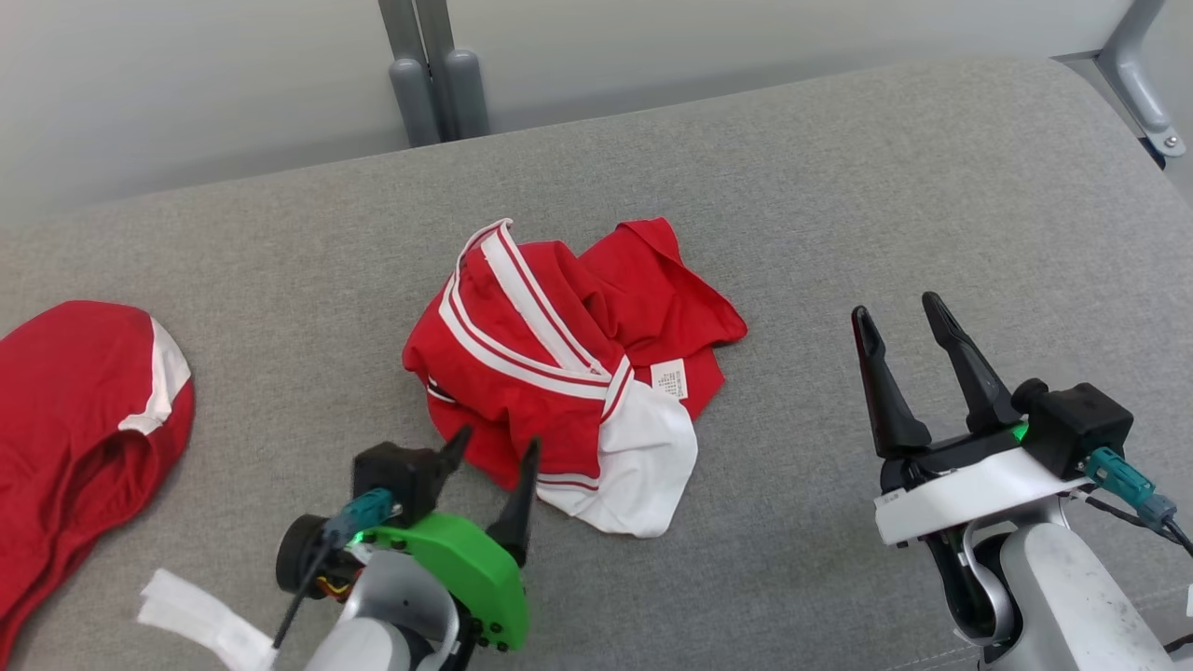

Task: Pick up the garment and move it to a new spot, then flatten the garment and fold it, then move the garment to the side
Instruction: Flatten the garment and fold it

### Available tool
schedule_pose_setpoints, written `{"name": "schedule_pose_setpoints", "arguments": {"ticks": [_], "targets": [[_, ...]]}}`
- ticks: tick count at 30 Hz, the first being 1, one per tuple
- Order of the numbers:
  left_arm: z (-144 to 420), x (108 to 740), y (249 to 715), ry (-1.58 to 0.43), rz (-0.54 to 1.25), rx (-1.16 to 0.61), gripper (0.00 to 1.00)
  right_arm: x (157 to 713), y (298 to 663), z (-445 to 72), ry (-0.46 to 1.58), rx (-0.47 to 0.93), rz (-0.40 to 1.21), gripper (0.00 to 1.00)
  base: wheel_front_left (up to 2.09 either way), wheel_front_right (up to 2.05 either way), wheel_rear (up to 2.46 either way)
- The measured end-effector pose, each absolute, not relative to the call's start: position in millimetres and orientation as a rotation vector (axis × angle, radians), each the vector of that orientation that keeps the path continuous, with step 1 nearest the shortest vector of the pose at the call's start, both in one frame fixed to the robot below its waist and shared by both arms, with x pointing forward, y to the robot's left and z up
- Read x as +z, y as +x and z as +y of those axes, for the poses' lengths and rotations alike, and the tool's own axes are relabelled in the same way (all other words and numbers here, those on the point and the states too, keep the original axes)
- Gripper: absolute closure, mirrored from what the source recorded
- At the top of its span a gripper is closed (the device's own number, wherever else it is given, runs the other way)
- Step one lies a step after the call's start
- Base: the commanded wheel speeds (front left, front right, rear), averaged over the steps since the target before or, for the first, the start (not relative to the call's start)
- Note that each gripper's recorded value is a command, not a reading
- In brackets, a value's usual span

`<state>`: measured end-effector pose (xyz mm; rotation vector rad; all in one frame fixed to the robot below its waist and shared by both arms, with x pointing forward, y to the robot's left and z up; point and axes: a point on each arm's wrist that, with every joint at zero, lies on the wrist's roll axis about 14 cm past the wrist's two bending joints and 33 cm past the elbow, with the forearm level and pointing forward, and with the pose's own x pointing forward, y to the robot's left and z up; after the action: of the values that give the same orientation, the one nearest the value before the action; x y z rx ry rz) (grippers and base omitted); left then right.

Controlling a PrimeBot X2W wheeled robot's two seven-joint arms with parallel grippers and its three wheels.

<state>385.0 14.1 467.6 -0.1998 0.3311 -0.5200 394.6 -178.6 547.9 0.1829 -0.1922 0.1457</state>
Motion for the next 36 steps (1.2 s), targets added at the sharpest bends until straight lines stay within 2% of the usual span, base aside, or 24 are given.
{"name": "schedule_pose_setpoints", "arguments": {"ticks": [10,23,24,25,26,27,30,36], "targets": [[-49,448,363,-0.102,0.491,-0.742,0.0,551,393,-189,0.188,0.108,-0.204,0.0,0.0,0.0,0.0],[-41,405,394,0.02,0.618,-0.595,0.0,548,393,-198,0.188,0.077,-0.194,0.0,0.0,0.0,0.0],[-39,404,397,0.019,0.616,-0.579,0.15,547,393,-198,0.187,0.075,-0.193,0.0,0.0,0.0,0.0],[-38,404,399,0.016,0.616,-0.572,0.62,547,394,-199,0.187,0.073,-0.192,0.0,0.0,0.0,0.0],[-38,404,401,0.013,0.61,-0.568,0.78,547,394,-200,0.187,0.071,-0.192,0.0,0.0,0.0,0.0],[-36,405,403,0.007,0.606,-0.56,1.0,547,394,-201,0.187,0.069,-0.193,0.0,0.0,0.0,0.0],[-31,408,408,-0.015,0.584,-0.542,1.0,546,396,-200,0.188,0.071,-0.192,0.0,0.0,0.0,0.0],[-5,445,433,-0.102,0.426,-0.451,1.0,546,400,-195,0.189,0.09,-0.193,0.0,0.0,0.0,0.0]]}}
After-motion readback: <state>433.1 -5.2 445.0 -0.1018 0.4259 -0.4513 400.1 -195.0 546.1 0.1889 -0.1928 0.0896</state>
